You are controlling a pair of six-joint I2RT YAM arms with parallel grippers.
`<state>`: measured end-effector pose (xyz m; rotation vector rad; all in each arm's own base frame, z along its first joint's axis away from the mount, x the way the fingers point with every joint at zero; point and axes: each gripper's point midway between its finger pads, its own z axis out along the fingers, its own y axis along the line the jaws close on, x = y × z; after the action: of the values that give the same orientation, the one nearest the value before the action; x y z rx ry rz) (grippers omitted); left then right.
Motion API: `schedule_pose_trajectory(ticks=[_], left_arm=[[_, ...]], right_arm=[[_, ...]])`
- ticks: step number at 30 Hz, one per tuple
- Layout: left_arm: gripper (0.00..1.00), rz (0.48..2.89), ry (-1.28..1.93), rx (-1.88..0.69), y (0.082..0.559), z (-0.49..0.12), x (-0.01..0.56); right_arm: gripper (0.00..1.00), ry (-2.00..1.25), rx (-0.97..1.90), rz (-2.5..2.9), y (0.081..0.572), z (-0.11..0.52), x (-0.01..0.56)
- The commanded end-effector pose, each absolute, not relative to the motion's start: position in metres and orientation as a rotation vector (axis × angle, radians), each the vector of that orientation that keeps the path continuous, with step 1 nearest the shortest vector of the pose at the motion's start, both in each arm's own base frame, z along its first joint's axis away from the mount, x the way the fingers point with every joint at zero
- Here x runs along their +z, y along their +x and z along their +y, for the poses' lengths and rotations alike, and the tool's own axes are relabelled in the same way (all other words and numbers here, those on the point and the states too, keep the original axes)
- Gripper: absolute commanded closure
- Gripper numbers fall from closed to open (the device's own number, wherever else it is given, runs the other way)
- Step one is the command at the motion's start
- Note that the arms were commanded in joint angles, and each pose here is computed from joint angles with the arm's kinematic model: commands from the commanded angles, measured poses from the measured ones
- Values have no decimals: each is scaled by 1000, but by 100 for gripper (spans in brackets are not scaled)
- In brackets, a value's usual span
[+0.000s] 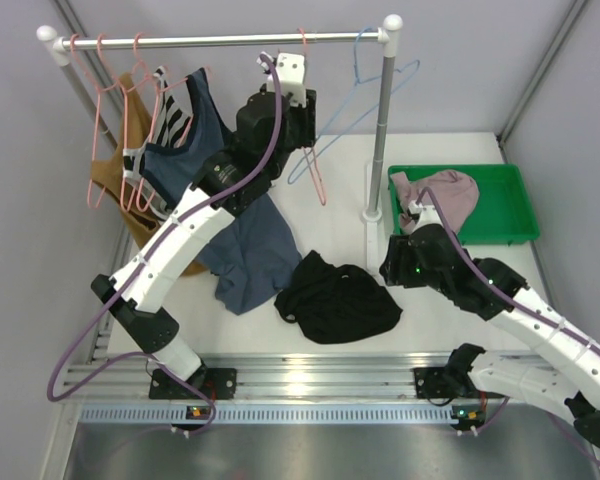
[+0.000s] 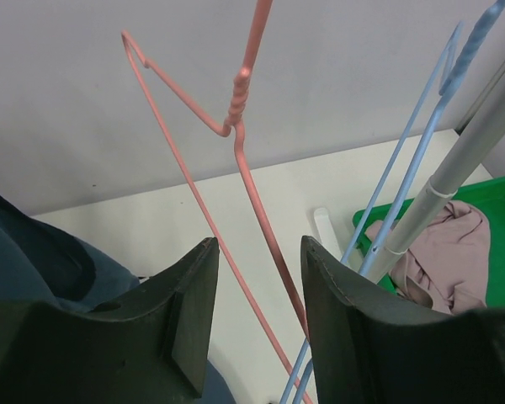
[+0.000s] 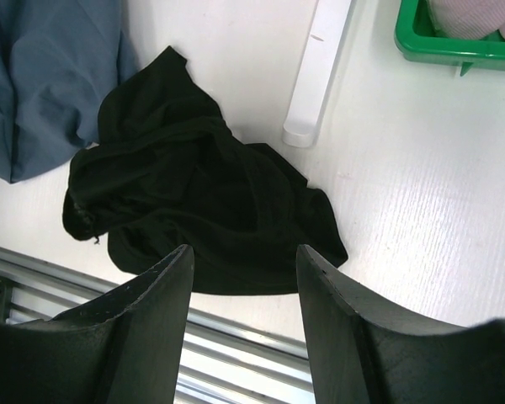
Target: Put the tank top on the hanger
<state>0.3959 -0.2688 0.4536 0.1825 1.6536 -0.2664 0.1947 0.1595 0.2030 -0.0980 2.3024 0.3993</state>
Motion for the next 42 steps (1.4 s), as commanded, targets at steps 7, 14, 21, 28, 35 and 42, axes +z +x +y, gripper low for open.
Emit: schedule_pose_trajectory(ticks=[7, 14, 21, 28, 35, 42], left_arm=[[51, 1624, 166, -234, 387, -253, 475], [52, 1643, 173, -217, 382, -247, 471], [52, 1645, 172, -184, 378, -237, 471], [52, 1652, 191, -167, 379, -228, 468], [52, 1682, 262, -261, 389, -222, 459], [53, 1660, 377, -349, 397, -223, 450]], right_arm=[[48, -60, 399, 2292, 196, 155, 202], [48, -57, 399, 2294, 196, 155, 201], [48, -58, 402, 2293, 195, 155, 201], [48, -59, 397, 2298, 194, 153, 199], [48, -59, 392, 2302, 191, 151, 196], [48, -57, 386, 2306, 190, 148, 195]])
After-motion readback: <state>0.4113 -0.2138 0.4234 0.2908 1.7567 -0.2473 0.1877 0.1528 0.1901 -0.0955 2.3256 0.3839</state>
